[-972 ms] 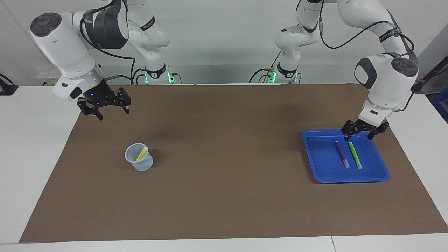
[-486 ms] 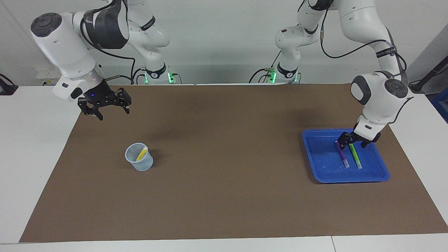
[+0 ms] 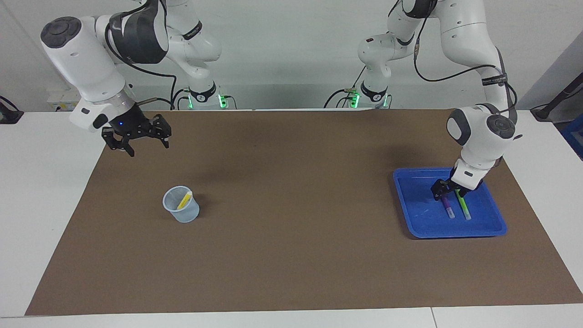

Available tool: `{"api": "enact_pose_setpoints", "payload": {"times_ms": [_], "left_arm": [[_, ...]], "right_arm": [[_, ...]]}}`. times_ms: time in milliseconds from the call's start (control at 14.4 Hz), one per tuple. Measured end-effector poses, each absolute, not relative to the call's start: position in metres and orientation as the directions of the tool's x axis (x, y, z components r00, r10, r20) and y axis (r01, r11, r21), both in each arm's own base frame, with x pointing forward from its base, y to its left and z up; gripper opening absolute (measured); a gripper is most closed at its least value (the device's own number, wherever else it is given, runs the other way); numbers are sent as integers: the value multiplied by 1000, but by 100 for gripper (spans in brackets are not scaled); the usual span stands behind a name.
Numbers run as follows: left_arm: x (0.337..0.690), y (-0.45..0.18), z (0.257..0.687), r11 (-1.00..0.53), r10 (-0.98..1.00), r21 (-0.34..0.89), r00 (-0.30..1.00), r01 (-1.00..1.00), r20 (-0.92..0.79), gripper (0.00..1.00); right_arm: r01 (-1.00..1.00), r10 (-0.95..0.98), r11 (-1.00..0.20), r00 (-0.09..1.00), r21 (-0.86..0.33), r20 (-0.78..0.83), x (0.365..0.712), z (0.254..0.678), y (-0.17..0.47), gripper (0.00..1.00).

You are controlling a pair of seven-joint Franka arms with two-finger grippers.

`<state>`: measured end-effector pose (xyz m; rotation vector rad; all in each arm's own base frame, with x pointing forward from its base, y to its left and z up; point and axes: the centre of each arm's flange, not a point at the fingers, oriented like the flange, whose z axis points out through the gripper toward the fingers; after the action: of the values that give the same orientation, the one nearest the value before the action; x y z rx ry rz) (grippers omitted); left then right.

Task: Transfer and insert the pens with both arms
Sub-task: 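Lower the left gripper and grasp the purple pen in the tray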

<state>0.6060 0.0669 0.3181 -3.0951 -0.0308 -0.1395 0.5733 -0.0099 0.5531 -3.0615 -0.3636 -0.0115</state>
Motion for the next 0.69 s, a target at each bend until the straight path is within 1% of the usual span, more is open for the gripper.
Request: {"api": "enact_pose_setpoints", "payload": {"times_ms": [69,139,208,486,694], "left_arm": [[605,66,315,-999,18,-42,995,22,94,93],[603,66,312,-999,17,-41,995,21,95,92],[602,66,310,-999,17,-41,995,21,94,89],[599,65,305,-999,16,-40,995,20,94,88],[598,61,302,-999,-6,-40,996,-2,93,84]], "right_arm": [[234,233,-971,972,-57,15,573,553,-10,99],[234,233,-971,972,-57,15,573,553,-10,99],[234,233,-971,972,-57,15,573,553,-10,99],[231,230,-971,973,-57,15,573,553,-12,94],[229,229,-972,973,-57,15,573,553,-13,94]]}}
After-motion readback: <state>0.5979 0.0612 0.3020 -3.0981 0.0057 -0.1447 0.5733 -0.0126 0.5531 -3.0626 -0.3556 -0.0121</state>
